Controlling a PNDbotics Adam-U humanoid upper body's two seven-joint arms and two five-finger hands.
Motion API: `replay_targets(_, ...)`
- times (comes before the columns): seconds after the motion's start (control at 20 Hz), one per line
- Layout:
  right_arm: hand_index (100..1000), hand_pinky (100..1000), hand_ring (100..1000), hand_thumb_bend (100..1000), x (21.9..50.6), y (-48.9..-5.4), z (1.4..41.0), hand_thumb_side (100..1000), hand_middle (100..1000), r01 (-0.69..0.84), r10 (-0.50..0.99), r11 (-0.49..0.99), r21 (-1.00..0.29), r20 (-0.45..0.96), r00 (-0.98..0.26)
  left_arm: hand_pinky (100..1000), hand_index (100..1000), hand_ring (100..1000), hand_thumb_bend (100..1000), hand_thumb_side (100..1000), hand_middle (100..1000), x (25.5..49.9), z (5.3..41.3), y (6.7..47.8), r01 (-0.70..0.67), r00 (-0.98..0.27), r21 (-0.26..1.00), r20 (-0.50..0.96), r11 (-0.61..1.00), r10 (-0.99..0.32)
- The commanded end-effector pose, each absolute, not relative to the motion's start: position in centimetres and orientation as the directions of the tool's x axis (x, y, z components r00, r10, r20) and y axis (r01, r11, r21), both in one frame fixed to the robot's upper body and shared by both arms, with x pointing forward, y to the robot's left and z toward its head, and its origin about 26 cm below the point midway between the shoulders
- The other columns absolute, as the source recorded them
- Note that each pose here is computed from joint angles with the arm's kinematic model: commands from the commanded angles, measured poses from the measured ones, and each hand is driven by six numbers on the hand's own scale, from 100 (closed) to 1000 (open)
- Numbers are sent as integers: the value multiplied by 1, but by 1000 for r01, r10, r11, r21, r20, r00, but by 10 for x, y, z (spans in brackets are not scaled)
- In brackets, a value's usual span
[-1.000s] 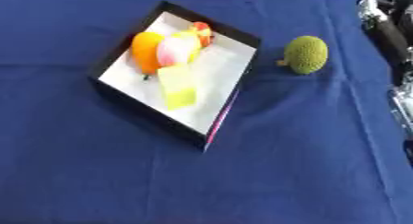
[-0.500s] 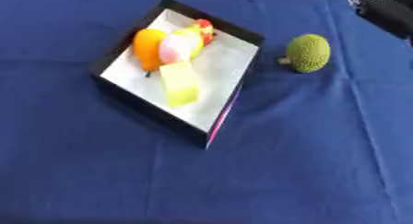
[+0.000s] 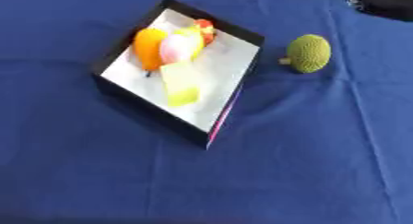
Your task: Pick up objects on the table and place them in the box.
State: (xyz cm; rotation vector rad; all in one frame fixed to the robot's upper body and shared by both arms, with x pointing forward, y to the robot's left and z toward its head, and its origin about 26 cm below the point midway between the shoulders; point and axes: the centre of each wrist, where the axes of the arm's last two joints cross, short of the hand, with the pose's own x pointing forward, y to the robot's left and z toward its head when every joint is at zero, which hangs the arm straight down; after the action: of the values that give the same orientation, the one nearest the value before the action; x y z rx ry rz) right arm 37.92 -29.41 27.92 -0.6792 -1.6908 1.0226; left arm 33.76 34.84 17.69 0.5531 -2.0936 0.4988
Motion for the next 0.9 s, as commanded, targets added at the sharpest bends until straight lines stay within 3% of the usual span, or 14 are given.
replay_targets(0.05, 935, 967, 930, 270, 377, -302, 288, 407, 881, -29, 857, 382, -924, 366, -362, 724, 874, 792, 196, 705, 868, 335, 190, 351, -563, -528, -129, 816, 816, -235)
replay_targets(0.35, 918, 964, 922, 438, 377, -308, 276, 231, 867, -92, 874, 237, -967, 253, -416, 725, 875, 793, 196, 703, 869, 334, 191, 351, -565, -530, -126, 813, 815, -241)
replay_targets(0.55, 917, 962, 921, 429, 376, -312, 278, 202, 863, -114, 878, 157, -981, 191, -439, 725, 874, 793, 196, 701, 868, 333, 191, 351, -569, -529, -120, 811, 814, -249)
replay_targets(0.75, 913, 953, 909, 413, 377, -312, 291, 115, 851, -131, 884, 130, -983, 175, -434, 724, 868, 794, 196, 702, 868, 332, 190, 351, -569, -525, -116, 814, 814, -251)
replay_targets(0.9, 916, 952, 910, 417, 381, -311, 304, 135, 851, -141, 893, 135, -981, 182, -412, 724, 866, 793, 195, 702, 867, 332, 189, 351, -568, -522, -115, 816, 815, -249)
